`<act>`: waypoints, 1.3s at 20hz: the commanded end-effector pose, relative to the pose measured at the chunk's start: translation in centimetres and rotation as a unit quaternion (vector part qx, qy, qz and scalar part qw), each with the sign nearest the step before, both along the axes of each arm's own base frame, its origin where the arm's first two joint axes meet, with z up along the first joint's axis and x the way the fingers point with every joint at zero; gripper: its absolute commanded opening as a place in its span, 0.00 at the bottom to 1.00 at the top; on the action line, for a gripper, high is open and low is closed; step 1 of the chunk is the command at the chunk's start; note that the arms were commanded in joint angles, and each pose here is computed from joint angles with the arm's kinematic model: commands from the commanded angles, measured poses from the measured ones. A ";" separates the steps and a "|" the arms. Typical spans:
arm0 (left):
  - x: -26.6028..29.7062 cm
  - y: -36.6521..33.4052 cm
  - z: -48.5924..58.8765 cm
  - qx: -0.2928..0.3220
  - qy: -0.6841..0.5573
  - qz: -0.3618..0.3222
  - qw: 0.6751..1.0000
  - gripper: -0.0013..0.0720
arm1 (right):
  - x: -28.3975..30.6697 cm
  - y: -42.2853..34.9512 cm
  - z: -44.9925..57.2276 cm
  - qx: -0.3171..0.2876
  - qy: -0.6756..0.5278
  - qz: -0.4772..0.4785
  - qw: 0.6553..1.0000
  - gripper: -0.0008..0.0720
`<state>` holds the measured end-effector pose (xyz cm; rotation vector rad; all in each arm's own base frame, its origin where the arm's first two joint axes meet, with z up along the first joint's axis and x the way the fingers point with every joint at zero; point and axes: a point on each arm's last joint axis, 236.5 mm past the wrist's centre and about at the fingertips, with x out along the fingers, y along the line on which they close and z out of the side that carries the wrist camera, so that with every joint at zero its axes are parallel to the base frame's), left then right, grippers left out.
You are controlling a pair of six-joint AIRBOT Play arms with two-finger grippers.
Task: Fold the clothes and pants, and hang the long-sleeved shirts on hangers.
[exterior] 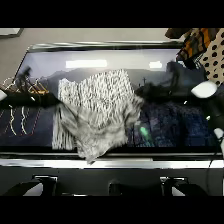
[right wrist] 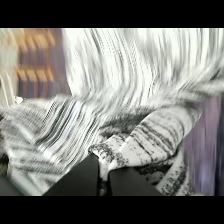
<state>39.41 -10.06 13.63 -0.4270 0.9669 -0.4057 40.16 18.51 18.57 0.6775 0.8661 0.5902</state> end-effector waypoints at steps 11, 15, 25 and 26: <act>-13.2 5.9 41.2 0.027 -0.487 0.166 0.857 0.04 | -17.6 -12.4 41.5 -0.130 -0.519 -0.234 0.812 0.06; -17.5 7.3 41.6 0.045 -0.489 0.212 0.845 0.04 | -22.2 -13.2 42.1 -0.124 -0.528 -0.250 0.802 0.06; -0.9 8.1 22.5 -0.028 -0.218 0.207 0.953 0.04 | -0.3 -12.8 23.4 -0.160 -0.209 -0.244 0.933 0.06; 2.0 8.5 18.9 -0.030 -0.180 0.212 0.960 0.04 | 2.9 -13.1 19.8 -0.179 -0.173 -0.244 0.937 0.06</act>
